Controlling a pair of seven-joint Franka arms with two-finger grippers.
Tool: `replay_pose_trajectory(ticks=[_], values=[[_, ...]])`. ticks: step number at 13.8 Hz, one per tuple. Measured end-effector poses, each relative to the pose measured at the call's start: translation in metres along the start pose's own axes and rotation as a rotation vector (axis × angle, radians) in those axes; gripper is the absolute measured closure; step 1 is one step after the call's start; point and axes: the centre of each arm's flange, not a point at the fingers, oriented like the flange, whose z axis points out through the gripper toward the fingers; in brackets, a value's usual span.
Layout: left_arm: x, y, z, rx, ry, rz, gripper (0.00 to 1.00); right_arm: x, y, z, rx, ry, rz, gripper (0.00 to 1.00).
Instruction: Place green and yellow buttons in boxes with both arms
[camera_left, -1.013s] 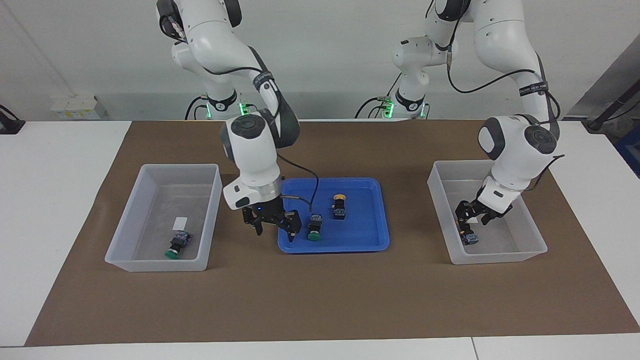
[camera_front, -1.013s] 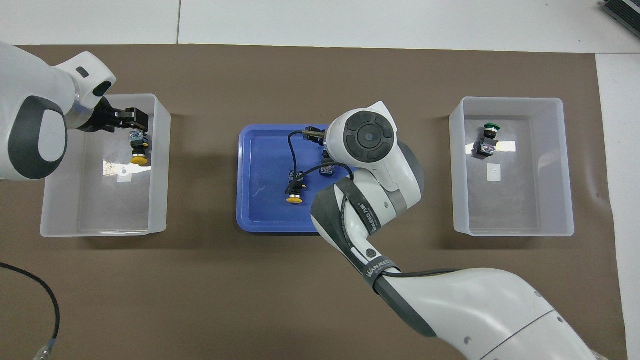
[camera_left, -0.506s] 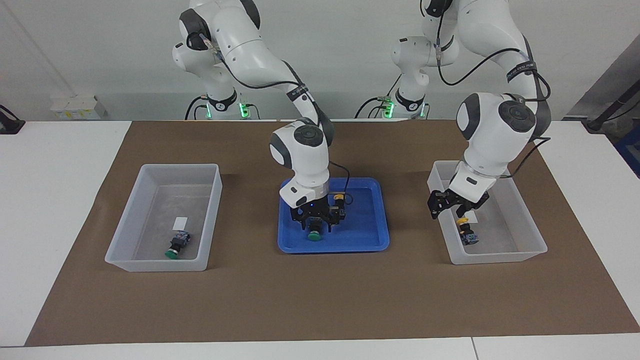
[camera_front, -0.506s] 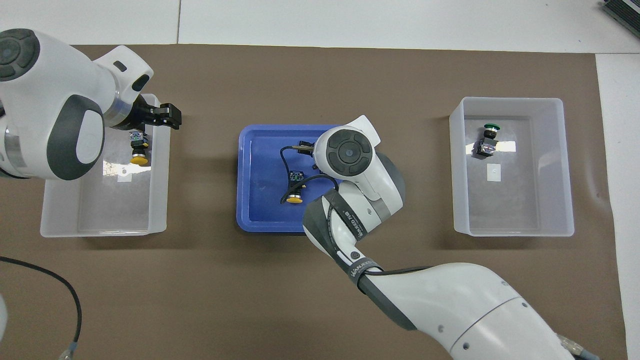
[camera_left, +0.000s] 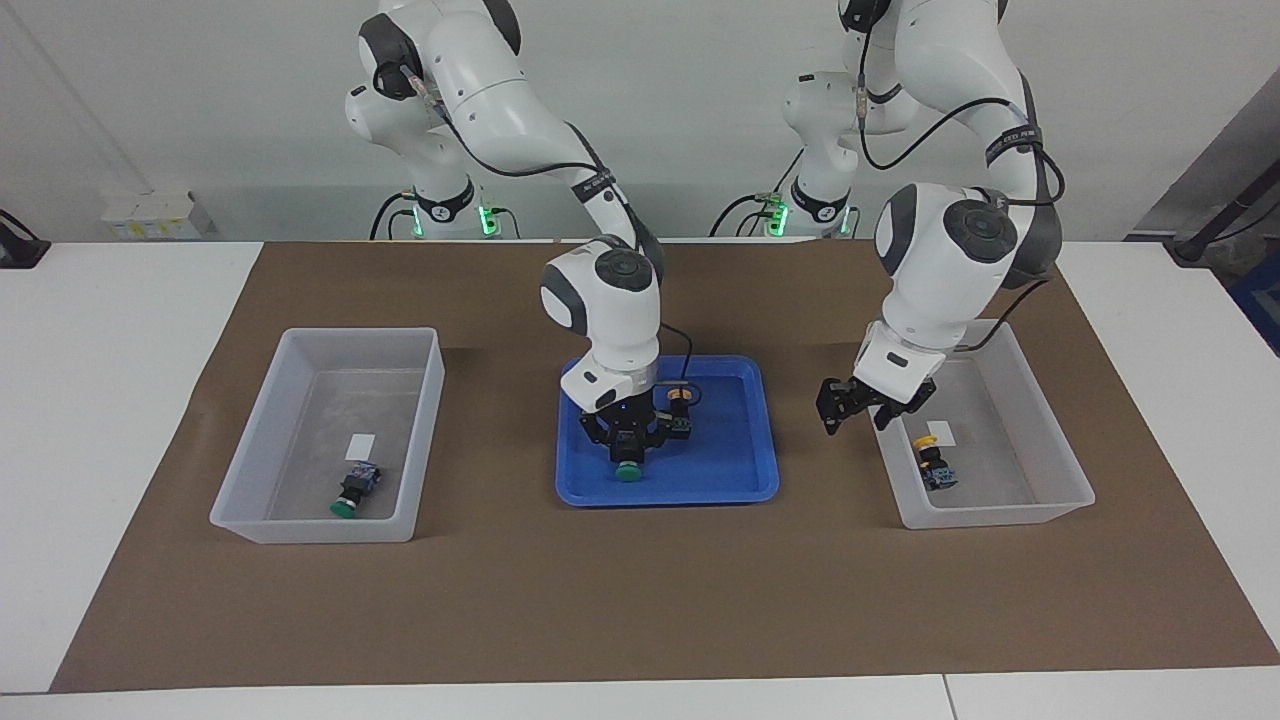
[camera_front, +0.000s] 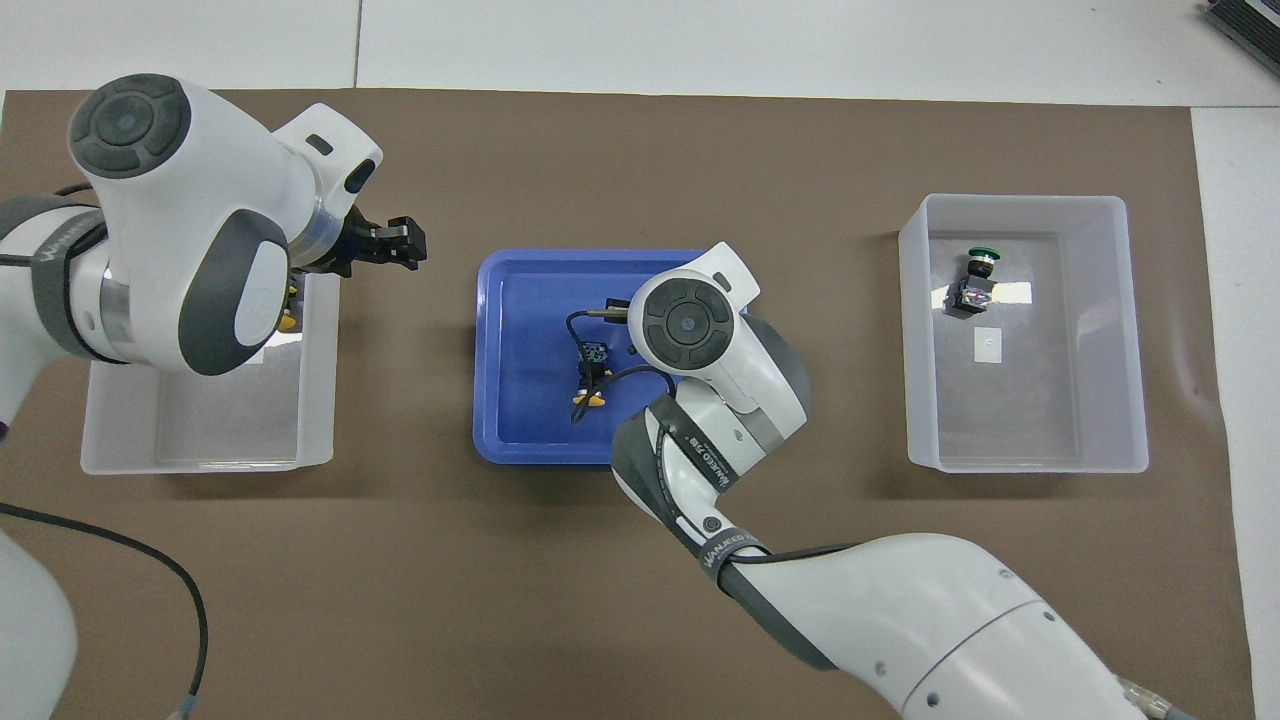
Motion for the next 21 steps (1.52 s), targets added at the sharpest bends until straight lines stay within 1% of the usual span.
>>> replay_pose_trajectory(ticks=[1, 3, 5, 7, 11, 13, 15, 18, 21], values=[[-0.003, 0.007, 0.003, -0.005, 0.010, -0.008, 0.26, 0.018, 0.023, -0.021, -0.012, 0.006, 0.040, 0.58], [-0.012, 0.027, 0.016, -0.019, 0.032, -0.018, 0.26, 0.050, 0.086, -0.059, -0.031, 0.022, 0.104, 0.58], [-0.027, 0.055, 0.031, -0.036, 0.052, -0.031, 0.26, 0.064, 0.156, -0.076, -0.057, 0.021, 0.134, 0.58], [-0.042, 0.079, 0.042, -0.052, 0.067, -0.029, 0.26, 0.067, 0.207, -0.079, -0.081, 0.009, 0.153, 0.58], [-0.073, 0.127, 0.068, -0.072, 0.065, -0.026, 0.26, 0.070, 0.286, -0.062, -0.111, -0.023, 0.157, 0.58], [-0.086, 0.139, 0.087, -0.077, 0.061, -0.008, 0.26, 0.073, 0.321, -0.054, -0.088, -0.045, 0.155, 0.58], [-0.097, 0.142, 0.104, -0.080, 0.060, 0.004, 0.26, 0.075, 0.350, -0.044, -0.063, -0.046, 0.137, 0.58], [-0.109, 0.145, 0.116, -0.079, 0.055, 0.018, 0.26, 0.076, 0.376, -0.017, -0.060, -0.033, 0.086, 0.58], [-0.122, 0.158, 0.121, -0.076, 0.044, 0.047, 0.26, 0.077, 0.383, 0.014, -0.055, -0.014, -0.003, 0.58]])
